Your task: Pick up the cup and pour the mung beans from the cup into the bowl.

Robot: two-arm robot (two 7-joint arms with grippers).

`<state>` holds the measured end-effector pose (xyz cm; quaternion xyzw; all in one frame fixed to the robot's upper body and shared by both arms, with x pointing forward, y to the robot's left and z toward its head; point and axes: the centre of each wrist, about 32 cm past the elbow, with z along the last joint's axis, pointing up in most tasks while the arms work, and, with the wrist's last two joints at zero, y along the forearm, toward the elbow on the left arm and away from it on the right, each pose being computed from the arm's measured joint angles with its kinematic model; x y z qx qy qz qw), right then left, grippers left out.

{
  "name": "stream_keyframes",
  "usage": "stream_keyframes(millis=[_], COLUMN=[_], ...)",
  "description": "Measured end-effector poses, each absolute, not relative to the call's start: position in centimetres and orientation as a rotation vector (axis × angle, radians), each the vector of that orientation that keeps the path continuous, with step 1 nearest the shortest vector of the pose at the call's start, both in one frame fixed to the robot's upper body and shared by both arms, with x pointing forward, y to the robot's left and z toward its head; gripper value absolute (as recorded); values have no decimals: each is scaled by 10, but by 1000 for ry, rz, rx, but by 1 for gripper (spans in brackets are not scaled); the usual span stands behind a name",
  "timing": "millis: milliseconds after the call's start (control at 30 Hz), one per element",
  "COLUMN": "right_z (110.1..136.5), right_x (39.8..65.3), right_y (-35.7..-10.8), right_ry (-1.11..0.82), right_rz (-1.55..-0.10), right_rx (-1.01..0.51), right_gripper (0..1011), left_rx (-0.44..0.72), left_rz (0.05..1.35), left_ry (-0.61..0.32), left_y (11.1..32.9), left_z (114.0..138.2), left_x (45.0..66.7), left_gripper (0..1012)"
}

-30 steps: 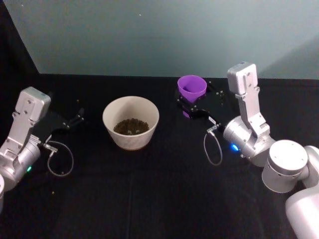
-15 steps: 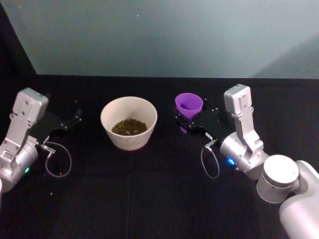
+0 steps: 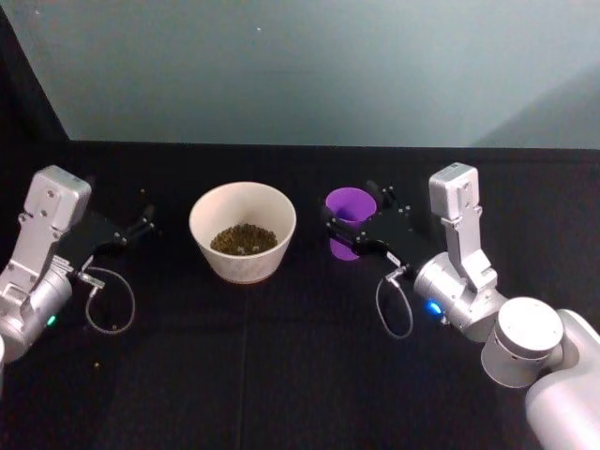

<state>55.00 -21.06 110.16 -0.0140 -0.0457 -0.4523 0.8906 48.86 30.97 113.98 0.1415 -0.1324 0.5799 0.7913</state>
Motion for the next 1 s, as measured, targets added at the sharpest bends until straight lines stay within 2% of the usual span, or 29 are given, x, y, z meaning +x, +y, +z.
stream_keyframes(millis=[133,567,800,1000], right_z=[1104,1116,1137,1151], right_x=[549,545,537,529], right_y=[-210,-209,-209,-213], right_ry=[-102,-136,-219,-304], right_rz=[-939,-952,-973,-1052], right_rx=[-23,5,39,36], right_gripper=[1003,1003,1003,1003], left_rx=[304,304,304,304], left_rz=[1248,1248,1248,1248], left_ry=[-285,-285,-285,-285], left_y=[310,310,310,310], left_z=[1140,1140,1140,1140], left_x=[489,489,489,489], left_gripper=[1000,1000,1000,1000])
